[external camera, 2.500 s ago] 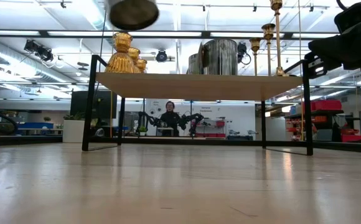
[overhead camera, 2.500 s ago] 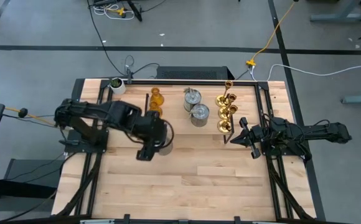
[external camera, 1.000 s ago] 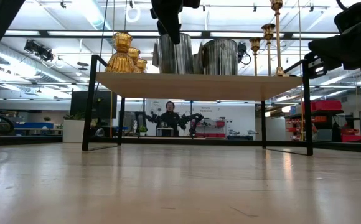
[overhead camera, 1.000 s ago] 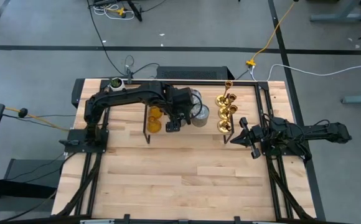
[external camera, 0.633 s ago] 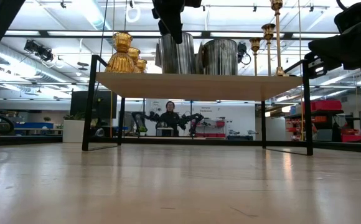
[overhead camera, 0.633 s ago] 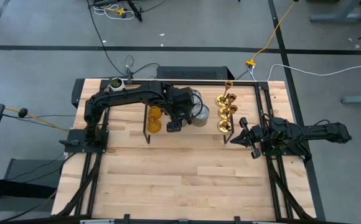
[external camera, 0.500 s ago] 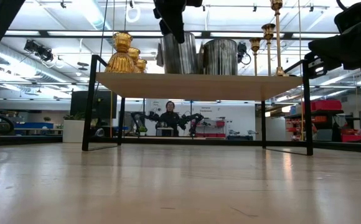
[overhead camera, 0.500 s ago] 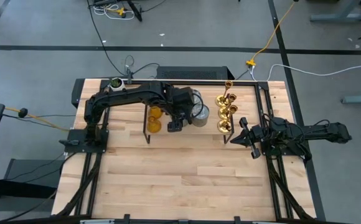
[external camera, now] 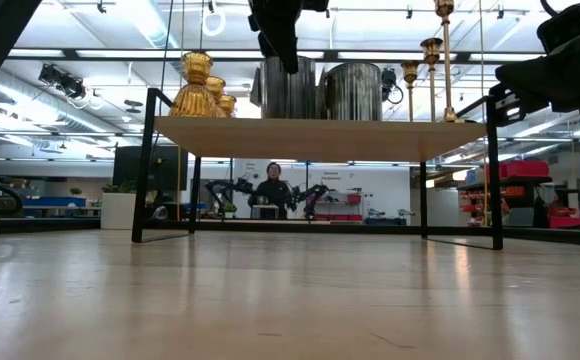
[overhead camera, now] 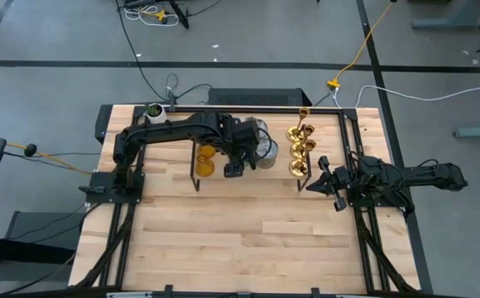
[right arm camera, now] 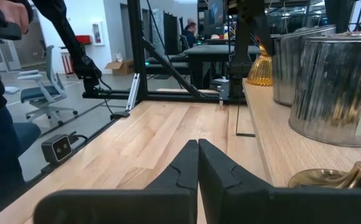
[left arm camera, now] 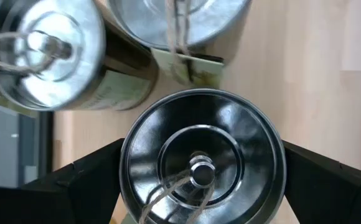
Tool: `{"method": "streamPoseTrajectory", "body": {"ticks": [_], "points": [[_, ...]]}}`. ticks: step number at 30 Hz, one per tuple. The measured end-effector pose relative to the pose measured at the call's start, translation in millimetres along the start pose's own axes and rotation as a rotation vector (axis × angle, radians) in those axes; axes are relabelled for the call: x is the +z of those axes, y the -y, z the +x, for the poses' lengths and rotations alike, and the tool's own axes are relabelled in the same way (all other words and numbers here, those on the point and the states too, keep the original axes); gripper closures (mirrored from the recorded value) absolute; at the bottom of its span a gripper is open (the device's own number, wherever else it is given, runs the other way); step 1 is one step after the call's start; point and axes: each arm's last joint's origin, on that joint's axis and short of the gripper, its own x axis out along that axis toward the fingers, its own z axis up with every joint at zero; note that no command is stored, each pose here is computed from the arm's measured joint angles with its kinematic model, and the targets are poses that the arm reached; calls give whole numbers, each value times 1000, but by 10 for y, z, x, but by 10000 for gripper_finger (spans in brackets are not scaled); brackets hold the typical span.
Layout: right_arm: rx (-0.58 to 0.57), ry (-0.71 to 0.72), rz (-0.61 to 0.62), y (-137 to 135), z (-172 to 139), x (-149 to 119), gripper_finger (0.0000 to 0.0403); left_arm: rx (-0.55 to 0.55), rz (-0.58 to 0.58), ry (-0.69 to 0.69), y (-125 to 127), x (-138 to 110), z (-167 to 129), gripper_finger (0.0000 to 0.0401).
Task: Pick & Place candle stick holders
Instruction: Put the scented candle on the shelf
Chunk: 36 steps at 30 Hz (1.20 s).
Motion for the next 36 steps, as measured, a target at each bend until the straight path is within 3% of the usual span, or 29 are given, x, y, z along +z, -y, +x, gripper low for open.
{"method": "streamPoseTrajectory", "body": {"ticks": [4, 10, 36], "points": [[0, 0, 0, 0, 0, 0, 389, 44, 7, 9, 17, 18, 3, 20], [0, 0, 0, 0, 0, 0, 389, -46, -23, 14, 41, 17, 3, 20], [0, 0, 0, 0, 0, 0, 389, -89, -116, 12, -82, 5, 34, 20]]}}
